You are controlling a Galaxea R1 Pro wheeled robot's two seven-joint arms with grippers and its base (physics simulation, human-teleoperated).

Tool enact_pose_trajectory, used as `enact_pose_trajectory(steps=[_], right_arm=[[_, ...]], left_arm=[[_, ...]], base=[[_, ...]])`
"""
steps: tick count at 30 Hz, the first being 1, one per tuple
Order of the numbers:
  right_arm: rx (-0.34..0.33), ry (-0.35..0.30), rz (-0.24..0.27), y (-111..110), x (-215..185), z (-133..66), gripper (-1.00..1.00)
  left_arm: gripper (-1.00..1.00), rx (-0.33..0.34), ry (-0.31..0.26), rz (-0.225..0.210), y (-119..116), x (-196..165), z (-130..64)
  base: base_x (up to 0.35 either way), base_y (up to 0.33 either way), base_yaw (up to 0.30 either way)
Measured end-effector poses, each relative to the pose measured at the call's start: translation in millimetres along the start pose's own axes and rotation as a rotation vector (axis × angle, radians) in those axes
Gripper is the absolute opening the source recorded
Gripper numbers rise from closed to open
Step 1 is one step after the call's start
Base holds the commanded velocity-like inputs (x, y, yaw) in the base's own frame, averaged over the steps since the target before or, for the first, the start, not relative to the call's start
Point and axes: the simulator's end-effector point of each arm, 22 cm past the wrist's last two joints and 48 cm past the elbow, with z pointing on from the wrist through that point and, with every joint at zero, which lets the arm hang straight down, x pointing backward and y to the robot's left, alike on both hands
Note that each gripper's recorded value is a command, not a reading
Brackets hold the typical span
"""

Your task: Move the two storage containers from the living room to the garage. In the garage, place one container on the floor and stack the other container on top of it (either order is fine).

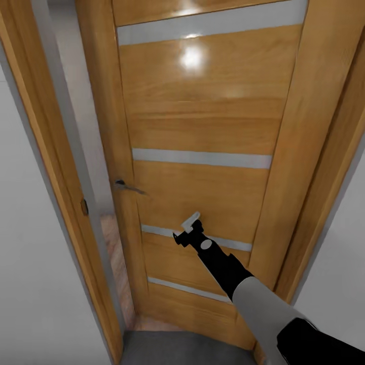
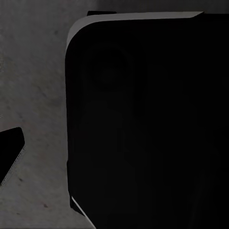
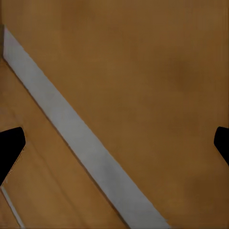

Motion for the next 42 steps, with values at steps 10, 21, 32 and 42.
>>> enact_pose_trajectory(steps=[10, 21, 32, 42], right_arm=[[0.062, 0.125, -0.008, -28.9, 18.0, 5.4, 1.0], [0.252, 0.239, -0.049, -99.5, 10.5, 2.0, 1.0], [0.269, 0.316, -0.062, -106.0, 25.6, -2.3, 1.0], [0.335, 0.397, -0.084, -135.4, 42.6, -6.0, 1.0]], left_arm=[[1.0, 0.001, 0.0, 0.0, -0.6, 0.0, 0.0], [1.0, 0.001, 0.0, -0.001, -0.6, 0.0, 0.0], [1.0, 0.001, 0.0, 0.0, -0.6, -0.1, 0.0], [1.0, 0.001, -0.001, 0.0, -0.6, -0.3, 0.1]], base=[[0.32, 0.0, 0.0], [0.32, 0.0, 0.0], [0.305, 0.0, 0.0], [0.087, 0.0, 0.0]])
